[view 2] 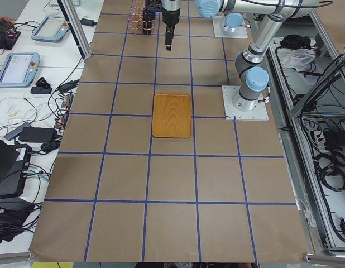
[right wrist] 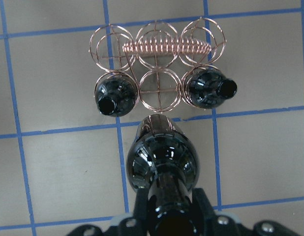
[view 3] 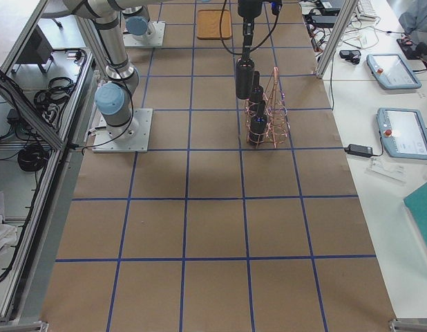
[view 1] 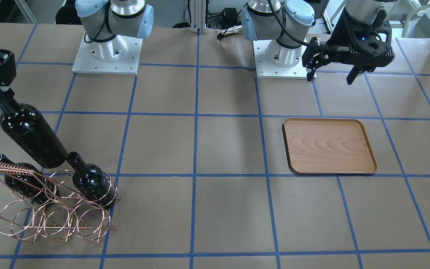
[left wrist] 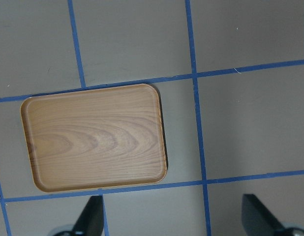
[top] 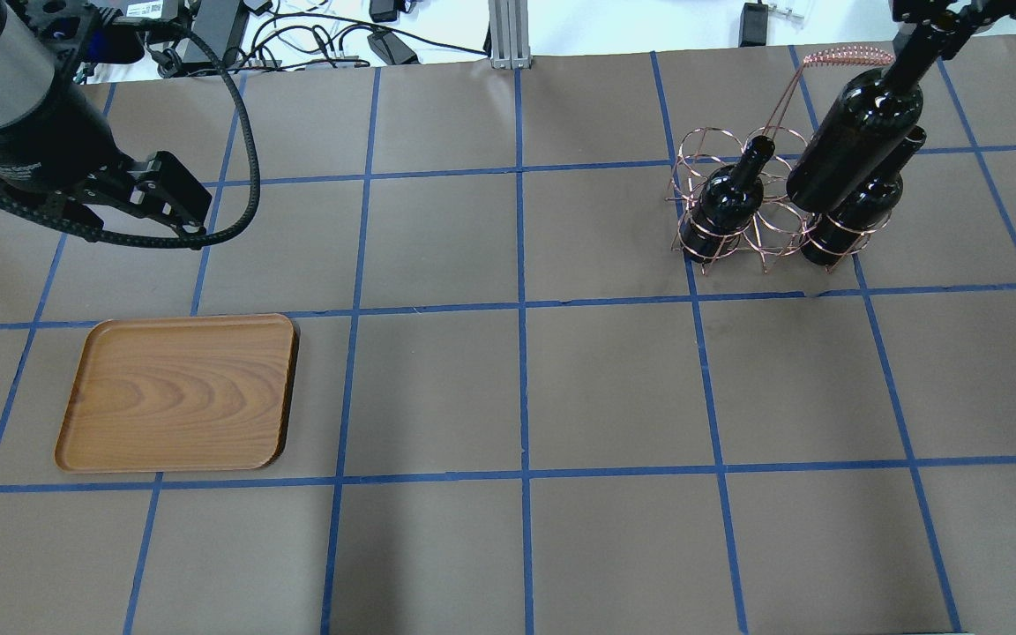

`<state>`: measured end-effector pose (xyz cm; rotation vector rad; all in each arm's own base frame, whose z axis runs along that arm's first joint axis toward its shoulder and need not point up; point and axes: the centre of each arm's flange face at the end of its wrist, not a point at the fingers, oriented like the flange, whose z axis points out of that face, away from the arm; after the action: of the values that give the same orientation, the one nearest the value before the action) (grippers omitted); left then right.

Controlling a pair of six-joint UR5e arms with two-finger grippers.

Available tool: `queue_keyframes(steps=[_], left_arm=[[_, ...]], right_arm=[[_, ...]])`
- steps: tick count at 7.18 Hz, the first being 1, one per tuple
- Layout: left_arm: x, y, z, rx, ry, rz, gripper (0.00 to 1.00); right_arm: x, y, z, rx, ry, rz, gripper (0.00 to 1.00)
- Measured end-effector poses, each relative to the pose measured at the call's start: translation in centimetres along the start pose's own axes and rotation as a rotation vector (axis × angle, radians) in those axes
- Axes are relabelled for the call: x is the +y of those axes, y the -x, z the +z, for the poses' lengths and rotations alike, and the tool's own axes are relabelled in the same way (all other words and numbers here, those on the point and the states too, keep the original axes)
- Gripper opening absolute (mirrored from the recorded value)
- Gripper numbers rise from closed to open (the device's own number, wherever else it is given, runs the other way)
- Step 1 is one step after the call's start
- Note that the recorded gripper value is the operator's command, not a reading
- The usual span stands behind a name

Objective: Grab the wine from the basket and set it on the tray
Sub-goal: 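Carry the bottle with the right gripper toward the wooden tray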

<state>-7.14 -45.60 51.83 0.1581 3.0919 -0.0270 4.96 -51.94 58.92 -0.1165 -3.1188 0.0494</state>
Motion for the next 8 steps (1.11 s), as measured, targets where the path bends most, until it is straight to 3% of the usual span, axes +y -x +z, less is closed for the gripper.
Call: queue_keyframes(steps=[2,4,6,8], left_arm=[[0.0,0.1,0.0,0.000,0.001,-0.002,1.00],[0.0,0.1,0.0,0.000,0.002,-0.002,1.00],[0.0,0.1,0.0,0.000,-0.001,-0.002,1.00],[-0.1,0.0,0.0,0.000,-0.003,-0.001,1.00]], right_arm=[[4.3,4.2,1.7,-0.005,0.061,0.016,0.15],[8.0,12.2,3.8,-0.001,0.091,0.108,0.15],[11.0,24.1,7.3,-0.011,0.052,0.178,0.15],[13.1,33.5,11.1,-0.065,0.022,0.256,0.15]])
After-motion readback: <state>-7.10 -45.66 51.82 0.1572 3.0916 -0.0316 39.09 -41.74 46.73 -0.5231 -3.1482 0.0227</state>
